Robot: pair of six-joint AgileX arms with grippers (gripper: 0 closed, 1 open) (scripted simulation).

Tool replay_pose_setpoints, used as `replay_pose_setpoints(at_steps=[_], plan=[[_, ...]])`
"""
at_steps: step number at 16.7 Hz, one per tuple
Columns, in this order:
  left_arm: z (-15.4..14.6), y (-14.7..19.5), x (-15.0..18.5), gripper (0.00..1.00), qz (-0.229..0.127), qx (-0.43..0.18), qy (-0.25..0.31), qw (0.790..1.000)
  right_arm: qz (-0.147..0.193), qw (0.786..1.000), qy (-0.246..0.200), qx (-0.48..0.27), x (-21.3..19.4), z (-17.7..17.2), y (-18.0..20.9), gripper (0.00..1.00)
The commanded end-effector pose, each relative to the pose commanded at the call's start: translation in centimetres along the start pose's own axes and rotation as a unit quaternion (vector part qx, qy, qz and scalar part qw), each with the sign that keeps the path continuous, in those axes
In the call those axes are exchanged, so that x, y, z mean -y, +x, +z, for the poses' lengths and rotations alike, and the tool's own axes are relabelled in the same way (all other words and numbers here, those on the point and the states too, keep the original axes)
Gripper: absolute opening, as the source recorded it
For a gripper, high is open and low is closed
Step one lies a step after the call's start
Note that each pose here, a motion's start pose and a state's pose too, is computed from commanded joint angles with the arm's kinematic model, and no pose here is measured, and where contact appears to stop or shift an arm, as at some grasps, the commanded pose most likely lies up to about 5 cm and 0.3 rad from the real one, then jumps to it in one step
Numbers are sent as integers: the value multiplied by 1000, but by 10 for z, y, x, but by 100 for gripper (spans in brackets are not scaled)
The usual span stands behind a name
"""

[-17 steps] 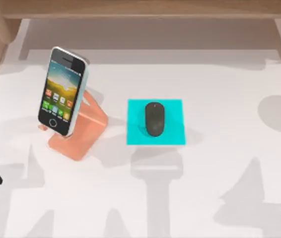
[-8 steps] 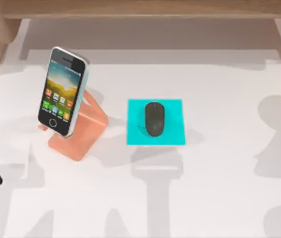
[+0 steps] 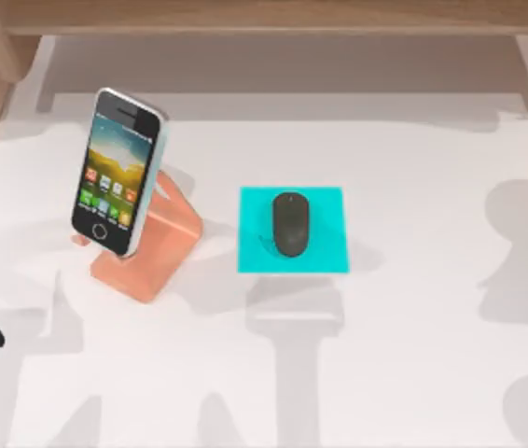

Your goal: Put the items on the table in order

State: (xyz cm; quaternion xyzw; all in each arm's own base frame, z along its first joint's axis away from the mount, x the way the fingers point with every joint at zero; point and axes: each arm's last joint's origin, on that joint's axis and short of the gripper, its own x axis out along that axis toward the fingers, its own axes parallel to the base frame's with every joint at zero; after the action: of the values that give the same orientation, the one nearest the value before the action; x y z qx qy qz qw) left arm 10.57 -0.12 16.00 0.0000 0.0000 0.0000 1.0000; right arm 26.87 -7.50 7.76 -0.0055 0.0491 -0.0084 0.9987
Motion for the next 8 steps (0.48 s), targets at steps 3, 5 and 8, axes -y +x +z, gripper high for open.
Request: replay_pose_setpoints(at_steps=[3,5,8], plan=[[0,0,0,100,0,0,0,1000,-1,1000,0,0,0,0,3,100],[0,0,0,100,0,0,0,1000,0,1000,0,0,0,0,13,100],[0,0,0,100,0,0,0,1000,0,1000,0,0,0,0,28,100]])
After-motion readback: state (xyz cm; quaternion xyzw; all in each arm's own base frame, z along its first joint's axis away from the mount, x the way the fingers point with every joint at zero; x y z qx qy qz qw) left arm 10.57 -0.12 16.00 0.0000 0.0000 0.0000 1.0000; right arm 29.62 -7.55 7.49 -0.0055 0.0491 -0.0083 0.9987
